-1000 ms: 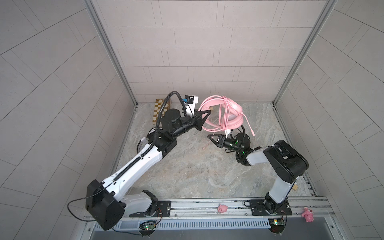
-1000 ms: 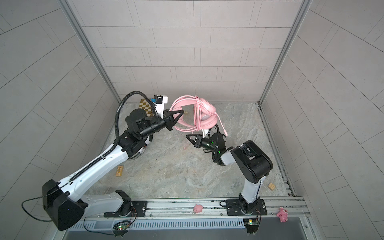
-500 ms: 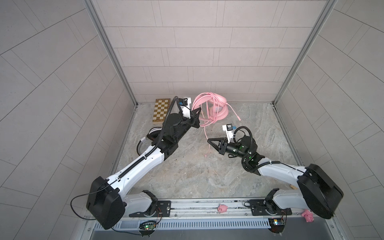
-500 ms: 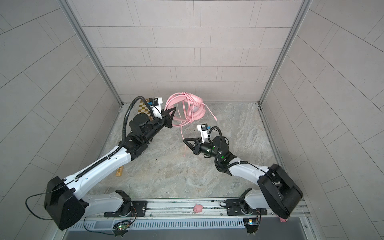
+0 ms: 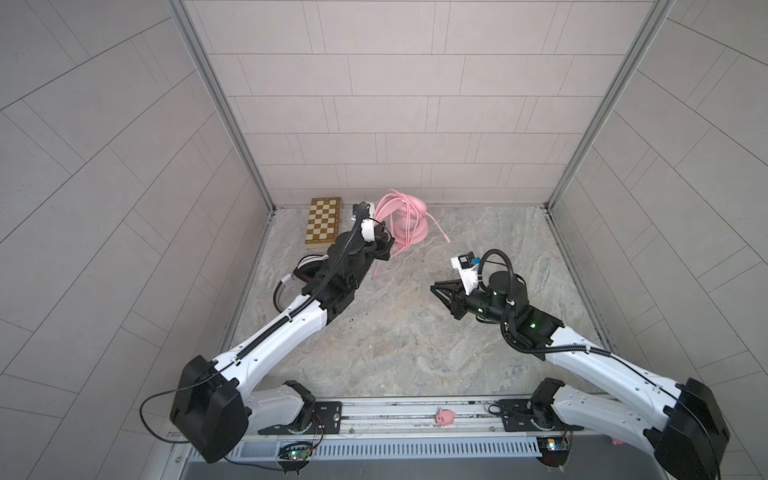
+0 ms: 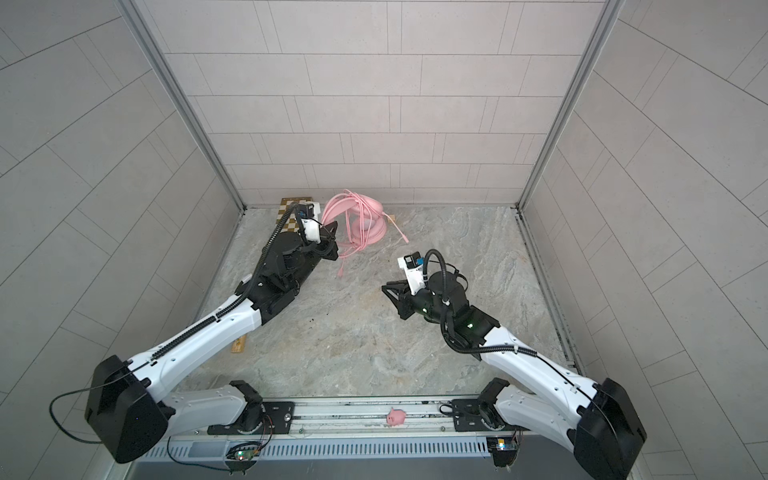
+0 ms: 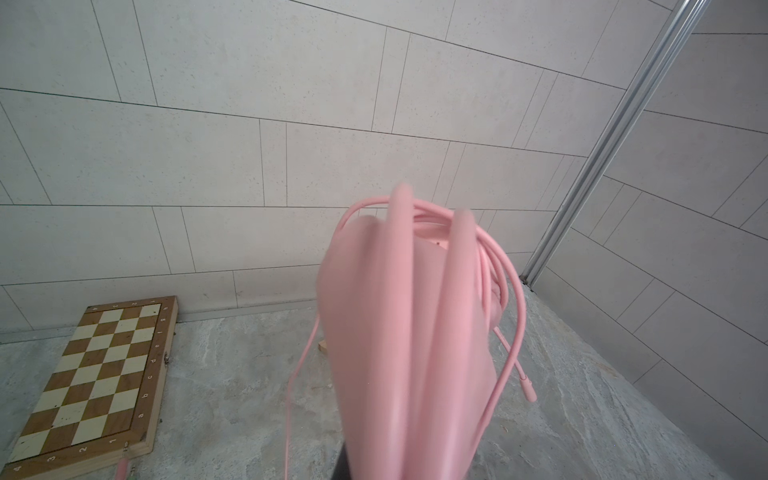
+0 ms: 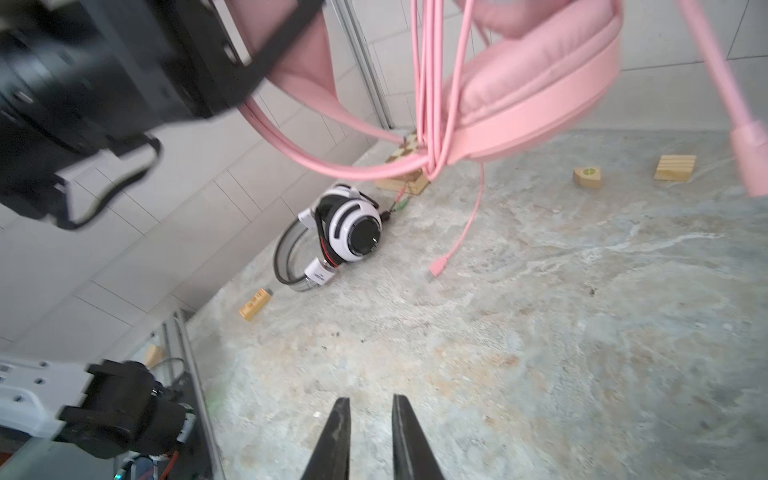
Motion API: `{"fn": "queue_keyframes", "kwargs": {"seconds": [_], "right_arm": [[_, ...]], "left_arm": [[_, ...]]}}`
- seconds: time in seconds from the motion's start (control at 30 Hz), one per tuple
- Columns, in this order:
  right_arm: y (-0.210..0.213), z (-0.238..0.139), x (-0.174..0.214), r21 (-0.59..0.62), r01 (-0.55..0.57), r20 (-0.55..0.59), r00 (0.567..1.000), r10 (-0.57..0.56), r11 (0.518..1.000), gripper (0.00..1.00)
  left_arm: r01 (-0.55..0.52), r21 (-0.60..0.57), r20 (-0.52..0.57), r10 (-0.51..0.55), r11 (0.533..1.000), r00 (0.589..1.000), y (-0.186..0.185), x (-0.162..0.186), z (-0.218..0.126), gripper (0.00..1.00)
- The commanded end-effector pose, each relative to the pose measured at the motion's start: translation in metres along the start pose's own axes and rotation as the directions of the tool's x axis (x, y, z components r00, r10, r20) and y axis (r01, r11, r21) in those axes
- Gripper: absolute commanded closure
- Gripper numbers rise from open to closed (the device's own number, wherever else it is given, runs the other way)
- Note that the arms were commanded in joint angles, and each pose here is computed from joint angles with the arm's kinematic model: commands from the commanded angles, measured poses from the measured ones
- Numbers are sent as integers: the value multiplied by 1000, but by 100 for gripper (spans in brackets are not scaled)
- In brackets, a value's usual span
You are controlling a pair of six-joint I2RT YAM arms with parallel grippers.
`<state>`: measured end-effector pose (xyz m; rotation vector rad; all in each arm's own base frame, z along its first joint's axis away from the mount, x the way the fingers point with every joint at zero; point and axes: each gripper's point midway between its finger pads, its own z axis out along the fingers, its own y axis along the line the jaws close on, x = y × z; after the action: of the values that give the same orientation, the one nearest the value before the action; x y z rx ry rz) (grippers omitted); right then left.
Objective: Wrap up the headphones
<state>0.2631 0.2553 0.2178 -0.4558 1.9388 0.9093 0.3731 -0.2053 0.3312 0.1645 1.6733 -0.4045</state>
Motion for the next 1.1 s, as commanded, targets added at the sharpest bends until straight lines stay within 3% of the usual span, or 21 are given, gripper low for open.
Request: {"fn": "queue_keyframes", "kwargs": {"seconds": [0.0,0.3,0.53,0.6,0.67,1.07], "right_arm": [[-22,19,31,43,-30,-41,999,32,999,72],[-51,60,45,53,-157,103,983,151,986,50],[-68,103,37,7,-299,231,929,289,954,39],[-68,122,31,-39,-338,261,905,336,941,19],[-64,141,23,-89,-365,287,882,375,927,9],[-68,226,26,-51,-431,270,862,428,901,10]], "left_arm": [[24,69,177,-36,997,984,-14,-69,-24,100],[41,148,212,-72,988,975,-27,-99,-42,100],[69,197,220,-113,978,969,-35,-114,-54,100],[73,211,217,-120,975,969,-37,-117,-56,100],[71,215,217,-119,974,969,-38,-120,-57,100],[60,226,226,-113,972,967,-39,-130,-69,100]]}}
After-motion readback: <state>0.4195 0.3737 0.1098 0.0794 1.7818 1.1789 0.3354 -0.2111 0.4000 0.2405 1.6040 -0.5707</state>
